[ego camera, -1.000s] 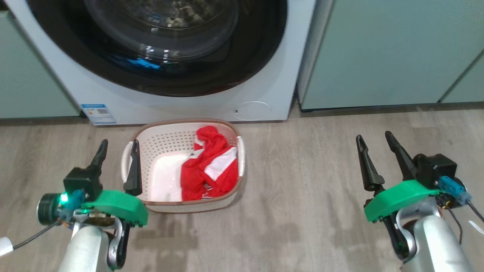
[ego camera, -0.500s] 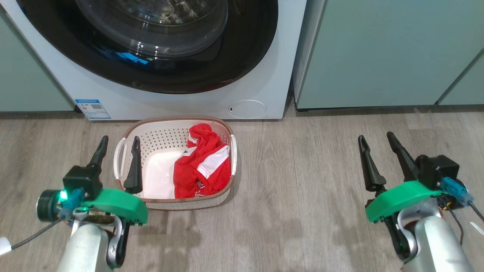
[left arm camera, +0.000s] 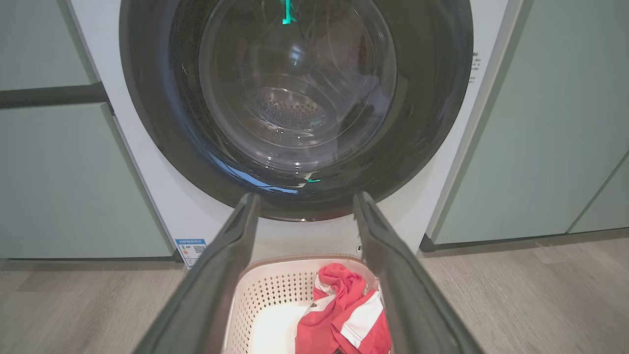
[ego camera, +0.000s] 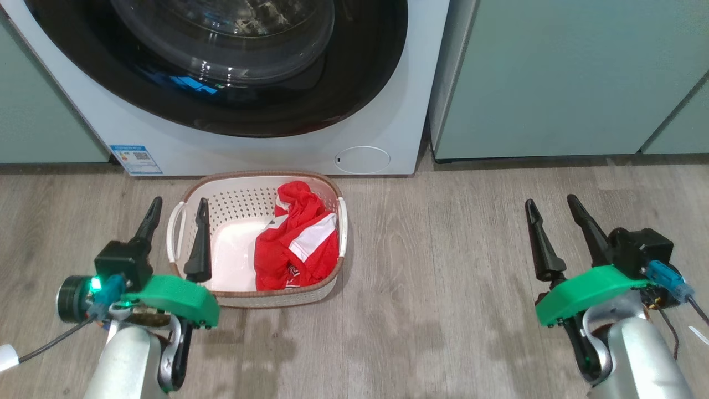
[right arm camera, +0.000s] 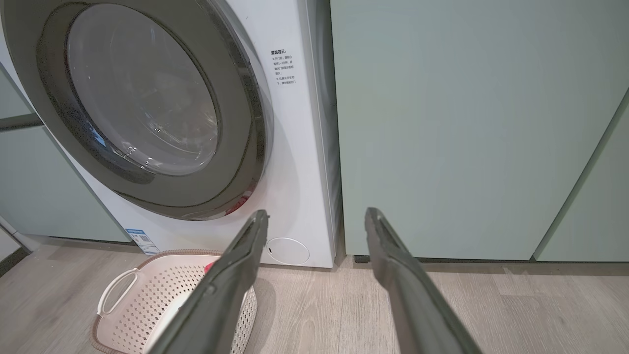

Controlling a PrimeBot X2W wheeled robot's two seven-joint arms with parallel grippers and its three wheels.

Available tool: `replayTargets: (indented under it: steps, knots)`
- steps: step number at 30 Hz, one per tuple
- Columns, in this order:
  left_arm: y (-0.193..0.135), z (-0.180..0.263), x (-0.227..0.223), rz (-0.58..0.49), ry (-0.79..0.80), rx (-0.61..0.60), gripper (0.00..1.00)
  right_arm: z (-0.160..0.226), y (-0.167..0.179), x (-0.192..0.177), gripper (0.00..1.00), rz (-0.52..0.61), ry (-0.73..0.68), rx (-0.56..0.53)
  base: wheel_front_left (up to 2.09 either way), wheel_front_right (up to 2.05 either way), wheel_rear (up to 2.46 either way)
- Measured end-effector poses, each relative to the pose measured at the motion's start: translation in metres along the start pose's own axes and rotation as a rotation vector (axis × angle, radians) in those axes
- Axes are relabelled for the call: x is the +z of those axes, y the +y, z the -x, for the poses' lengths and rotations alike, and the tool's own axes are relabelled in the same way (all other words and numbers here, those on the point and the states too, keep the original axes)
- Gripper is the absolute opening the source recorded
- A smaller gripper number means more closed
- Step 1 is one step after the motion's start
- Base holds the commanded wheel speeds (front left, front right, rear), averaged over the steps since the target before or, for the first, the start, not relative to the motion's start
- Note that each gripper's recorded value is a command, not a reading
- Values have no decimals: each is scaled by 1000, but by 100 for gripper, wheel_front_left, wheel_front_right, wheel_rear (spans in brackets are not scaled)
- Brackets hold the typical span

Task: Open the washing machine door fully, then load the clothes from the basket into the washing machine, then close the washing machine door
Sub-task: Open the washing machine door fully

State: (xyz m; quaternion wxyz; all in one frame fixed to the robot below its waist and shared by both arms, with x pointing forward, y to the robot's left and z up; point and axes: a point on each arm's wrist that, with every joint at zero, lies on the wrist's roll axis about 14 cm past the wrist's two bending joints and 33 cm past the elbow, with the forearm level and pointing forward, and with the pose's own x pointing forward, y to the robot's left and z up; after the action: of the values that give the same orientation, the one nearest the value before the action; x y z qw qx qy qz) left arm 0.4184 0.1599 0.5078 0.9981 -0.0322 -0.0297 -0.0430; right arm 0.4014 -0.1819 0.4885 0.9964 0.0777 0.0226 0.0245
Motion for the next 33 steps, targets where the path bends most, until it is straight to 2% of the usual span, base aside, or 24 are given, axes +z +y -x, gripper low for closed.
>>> replayTargets:
  steps: [8, 9, 10, 20, 24, 25, 27, 28, 33]
  knots:
    - [1, 0, -1, -3, 3, 4, 100, 0, 0, 0, 100, 0, 1, 1, 0, 0, 0]
    - [1, 0, -1, -4, 3, 4, 100, 0, 0, 0, 36, 0, 1, 1, 0, 0, 0]
    - [1, 0, -1, -4, 0, 4, 100, -1, 0, 0, 0, 0, 1, 1, 0, 0, 0]
    - [2, 0, -3, 0, 4, 9, 100, -4, 0, 3, 0, -12, -8, 0, 0, 0, 0]
    - [2, -1, -5, -1, 9, 9, 100, -5, -1, 2, 0, -72, -12, -7, 0, 0, 0]
    - [3, -1, -5, -1, 11, 9, 100, -6, -2, 2, 0, -126, -17, -14, 0, 0, 0]
    - [3, -3, -7, -1, 13, 10, 100, -9, -4, 3, 0, -317, -36, -33, 0, 0, 0]
    - [3, -4, -7, 1, 14, 10, 100, -11, -5, 3, 0, -361, -42, -40, 0, 0, 0]
    - [3, -15, -6, 8, 1, 10, 100, -35, -11, 10, 0, -733, -84, -73, 0, 0, 0]
